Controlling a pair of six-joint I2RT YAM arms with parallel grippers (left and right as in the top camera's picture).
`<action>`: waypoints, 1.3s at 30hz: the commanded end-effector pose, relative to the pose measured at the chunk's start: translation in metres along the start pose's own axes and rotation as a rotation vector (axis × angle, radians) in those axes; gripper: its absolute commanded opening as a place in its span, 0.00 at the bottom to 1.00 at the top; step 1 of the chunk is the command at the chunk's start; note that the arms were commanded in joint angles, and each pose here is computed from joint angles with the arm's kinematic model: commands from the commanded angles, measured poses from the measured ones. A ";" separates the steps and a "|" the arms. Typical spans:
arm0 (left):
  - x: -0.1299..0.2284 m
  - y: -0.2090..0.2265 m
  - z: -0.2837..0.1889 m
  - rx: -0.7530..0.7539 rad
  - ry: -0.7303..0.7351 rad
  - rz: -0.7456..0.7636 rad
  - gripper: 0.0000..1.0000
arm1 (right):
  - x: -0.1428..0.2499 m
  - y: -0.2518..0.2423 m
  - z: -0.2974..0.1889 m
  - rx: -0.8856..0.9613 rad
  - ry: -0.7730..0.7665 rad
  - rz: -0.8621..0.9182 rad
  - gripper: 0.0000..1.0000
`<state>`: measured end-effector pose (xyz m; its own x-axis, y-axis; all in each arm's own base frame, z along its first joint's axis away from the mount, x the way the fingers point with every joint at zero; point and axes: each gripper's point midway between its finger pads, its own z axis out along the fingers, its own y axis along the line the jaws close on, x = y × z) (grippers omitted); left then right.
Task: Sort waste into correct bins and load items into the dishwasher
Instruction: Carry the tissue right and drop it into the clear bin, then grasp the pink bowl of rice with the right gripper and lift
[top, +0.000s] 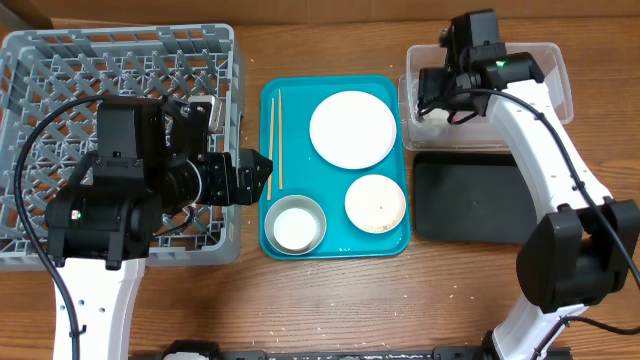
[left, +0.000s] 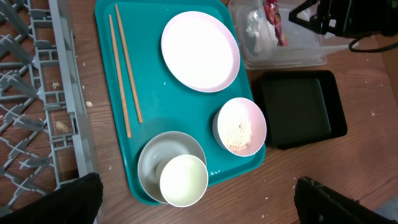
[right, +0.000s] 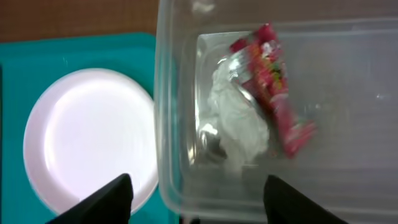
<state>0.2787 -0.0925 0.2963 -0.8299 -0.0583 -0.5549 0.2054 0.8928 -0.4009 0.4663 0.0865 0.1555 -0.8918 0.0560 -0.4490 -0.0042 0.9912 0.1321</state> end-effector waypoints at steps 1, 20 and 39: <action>-0.007 -0.001 -0.004 -0.004 -0.021 0.025 1.00 | -0.021 0.040 -0.073 -0.161 -0.106 -0.035 0.70; -0.007 -0.001 -0.004 -0.004 -0.021 0.025 1.00 | 0.144 0.128 -0.067 -0.065 0.179 -0.080 0.65; -0.007 -0.001 -0.004 -0.004 -0.021 0.025 1.00 | 0.232 0.144 0.056 -0.119 0.343 -0.090 0.36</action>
<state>0.2787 -0.0925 0.2966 -0.8294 -0.0580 -0.5557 0.2060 0.8928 -0.4006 0.2907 0.2449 0.0305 -0.9817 -0.0860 -0.1697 -0.1224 0.9684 0.2175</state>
